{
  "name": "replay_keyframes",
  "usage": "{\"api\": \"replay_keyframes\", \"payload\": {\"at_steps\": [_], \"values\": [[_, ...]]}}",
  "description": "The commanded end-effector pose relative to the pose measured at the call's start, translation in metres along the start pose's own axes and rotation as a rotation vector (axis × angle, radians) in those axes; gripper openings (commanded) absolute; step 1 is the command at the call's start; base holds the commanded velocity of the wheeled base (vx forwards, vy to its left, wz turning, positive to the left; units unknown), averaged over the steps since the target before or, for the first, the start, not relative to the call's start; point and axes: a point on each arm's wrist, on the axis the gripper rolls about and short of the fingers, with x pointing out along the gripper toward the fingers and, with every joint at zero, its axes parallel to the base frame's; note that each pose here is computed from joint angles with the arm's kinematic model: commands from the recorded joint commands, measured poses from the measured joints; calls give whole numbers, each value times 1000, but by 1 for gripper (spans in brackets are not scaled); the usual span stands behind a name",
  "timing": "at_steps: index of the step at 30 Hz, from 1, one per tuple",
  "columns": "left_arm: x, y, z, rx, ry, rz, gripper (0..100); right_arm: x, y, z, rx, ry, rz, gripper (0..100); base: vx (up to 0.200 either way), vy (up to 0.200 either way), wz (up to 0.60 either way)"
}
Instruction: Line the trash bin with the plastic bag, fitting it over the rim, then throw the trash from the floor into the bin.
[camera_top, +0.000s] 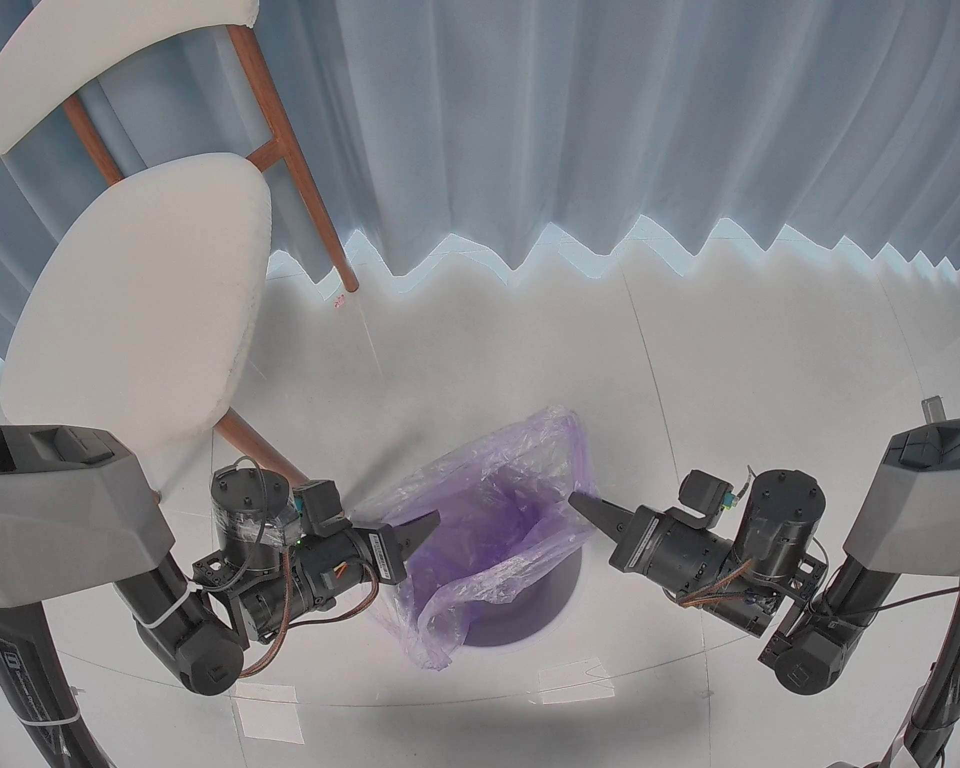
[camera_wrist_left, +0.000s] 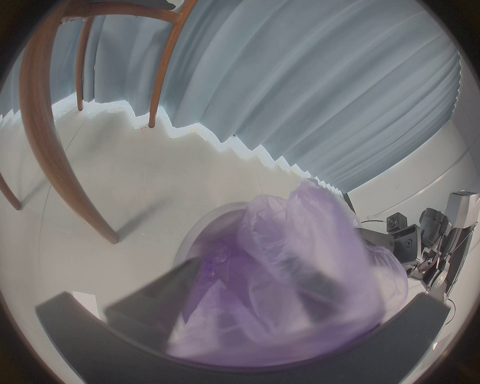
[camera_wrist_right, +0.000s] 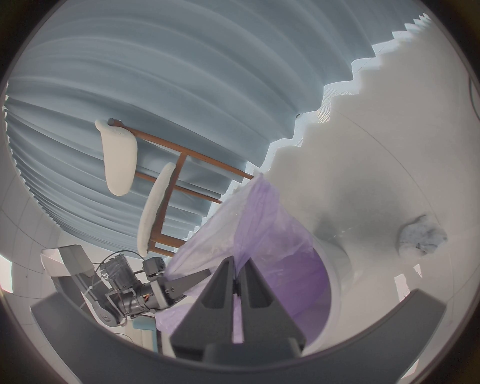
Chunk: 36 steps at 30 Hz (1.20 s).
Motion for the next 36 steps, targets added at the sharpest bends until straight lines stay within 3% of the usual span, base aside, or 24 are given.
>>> {"api": "replay_keyframes", "payload": {"at_steps": [1,5,8,14,21,25,31,36], "values": [[7,-3,11,5,-46,-18,0,9,-3,15,25,-25,54,0,0,0,0],[15,-3,22,0,-88,-32,0,18,-8,37,86,-55,103,0,0,0,0],[19,-3,28,-15,-105,-56,0,25,-13,45,100,-68,94,0,0,0,0],[28,-3,42,-171,-136,-96,0,46,-22,67,139,-106,74,0,0,0,0],[30,3,36,-197,-70,-51,0,70,-37,82,141,-147,68,0,0,0,0],[31,6,33,-209,-31,-24,0,86,-61,94,144,-175,30,0,0,0,0],[33,14,33,-220,-11,10,0,98,-86,92,150,-184,-2,0,0,0,0],[30,9,32,-217,-6,2,0,95,-87,87,153,-173,-8,0,0,0,0]]}}
